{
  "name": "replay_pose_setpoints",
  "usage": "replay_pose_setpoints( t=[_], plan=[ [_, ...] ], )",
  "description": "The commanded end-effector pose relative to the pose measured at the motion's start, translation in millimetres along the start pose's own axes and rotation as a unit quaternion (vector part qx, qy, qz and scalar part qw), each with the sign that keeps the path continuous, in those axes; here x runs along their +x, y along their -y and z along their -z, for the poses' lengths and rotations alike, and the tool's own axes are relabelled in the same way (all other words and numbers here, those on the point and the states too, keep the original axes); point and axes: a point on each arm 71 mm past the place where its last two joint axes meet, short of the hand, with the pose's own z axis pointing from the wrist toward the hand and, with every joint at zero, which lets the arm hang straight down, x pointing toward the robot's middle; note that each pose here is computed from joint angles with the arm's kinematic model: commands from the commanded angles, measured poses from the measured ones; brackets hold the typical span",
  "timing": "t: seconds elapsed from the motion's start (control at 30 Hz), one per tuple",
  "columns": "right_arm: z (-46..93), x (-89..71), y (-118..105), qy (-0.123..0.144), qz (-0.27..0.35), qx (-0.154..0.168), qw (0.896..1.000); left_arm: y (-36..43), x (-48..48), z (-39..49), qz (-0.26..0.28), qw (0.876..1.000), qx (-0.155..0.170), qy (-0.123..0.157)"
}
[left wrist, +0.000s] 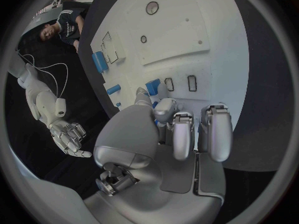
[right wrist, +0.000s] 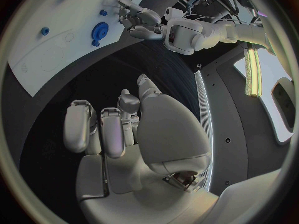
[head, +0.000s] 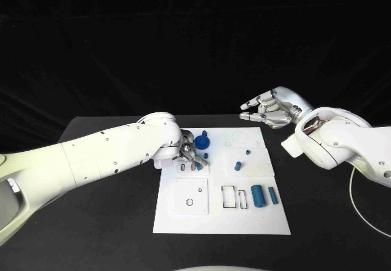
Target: Assemble the parts on the task board
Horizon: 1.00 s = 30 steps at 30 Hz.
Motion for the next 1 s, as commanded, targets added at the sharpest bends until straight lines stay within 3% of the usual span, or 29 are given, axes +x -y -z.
replay_pose_setpoints(
  t=[0.03, 0.7, 1.0],
  plan=[
    [-0.5, 2.0, 0, -0.01, 0.006, -0.001, 1.0, 1.2, -0.1, -0.2, -0.007, 1.0, -0.001, -0.005],
    [-2.0, 3.7, 1, -0.016, 0.006, 0.001, 1.0, -1.8, 1.5, 1.5, 0.016, 1.0, 0.007, -0.018],
    [-2.9, 4.3, 2, -0.016, 0.006, 0.002, 1.0, -12.4, -2.1, 9.2, 0.066, 0.998, 0.015, 0.013]
  ],
)
